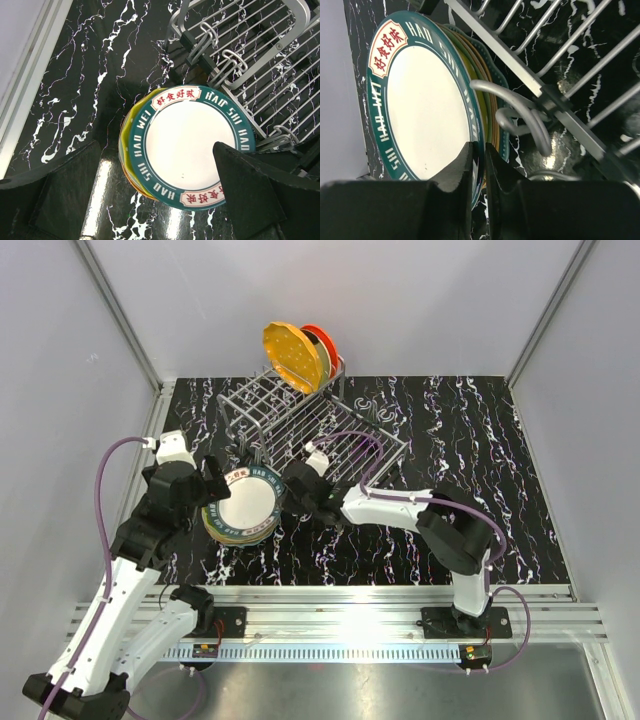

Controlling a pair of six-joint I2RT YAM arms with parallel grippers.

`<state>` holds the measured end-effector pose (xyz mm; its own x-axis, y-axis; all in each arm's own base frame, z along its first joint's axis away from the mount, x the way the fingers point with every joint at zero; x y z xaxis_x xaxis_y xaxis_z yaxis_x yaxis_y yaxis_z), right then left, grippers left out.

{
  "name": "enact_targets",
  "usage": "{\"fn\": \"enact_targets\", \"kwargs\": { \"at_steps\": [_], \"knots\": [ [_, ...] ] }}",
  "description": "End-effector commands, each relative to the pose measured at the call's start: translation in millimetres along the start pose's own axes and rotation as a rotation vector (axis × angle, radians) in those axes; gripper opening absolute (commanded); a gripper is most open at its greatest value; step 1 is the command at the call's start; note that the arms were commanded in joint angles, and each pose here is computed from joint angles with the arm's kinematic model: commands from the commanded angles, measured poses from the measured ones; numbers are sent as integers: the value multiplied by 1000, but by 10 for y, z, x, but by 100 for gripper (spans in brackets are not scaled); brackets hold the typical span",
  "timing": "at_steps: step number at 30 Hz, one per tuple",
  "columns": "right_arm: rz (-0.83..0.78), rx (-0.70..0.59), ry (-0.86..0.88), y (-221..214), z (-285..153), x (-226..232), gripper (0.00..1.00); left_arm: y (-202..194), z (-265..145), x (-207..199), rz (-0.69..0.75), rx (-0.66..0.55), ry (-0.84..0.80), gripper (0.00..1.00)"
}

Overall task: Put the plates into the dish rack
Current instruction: Grab a plate with the right arm

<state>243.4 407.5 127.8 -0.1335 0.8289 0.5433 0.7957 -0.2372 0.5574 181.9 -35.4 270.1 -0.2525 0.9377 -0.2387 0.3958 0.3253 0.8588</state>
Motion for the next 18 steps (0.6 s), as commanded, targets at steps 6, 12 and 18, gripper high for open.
{"fn": "enact_targets", "kwargs": {
  "at_steps": [6,12,18],
  "knots": [
    [-53,-94,-27,337,-338,115,11,70,-14,-46,-21,-44,-34,99],
    [-3,-97,81,360,-408,240,10,70,-10,-45,-19,-44,-32,99],
    [65,-115,155,440,-558,326,2,73,-10,-45,-21,-46,-32,99]
  ]
}}
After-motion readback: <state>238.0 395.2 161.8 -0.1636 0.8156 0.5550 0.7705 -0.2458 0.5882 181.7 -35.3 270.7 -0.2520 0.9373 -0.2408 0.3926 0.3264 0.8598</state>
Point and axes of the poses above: each gripper's point midway between its finger pads, its own z axis out along the fingers, its own x axis along the line the jaws close on, y = z × x, the point moved 7 cm from there along -z, back along the fingers, and after that the axes turned 8 degrees about -z, right-handed, at the moved point
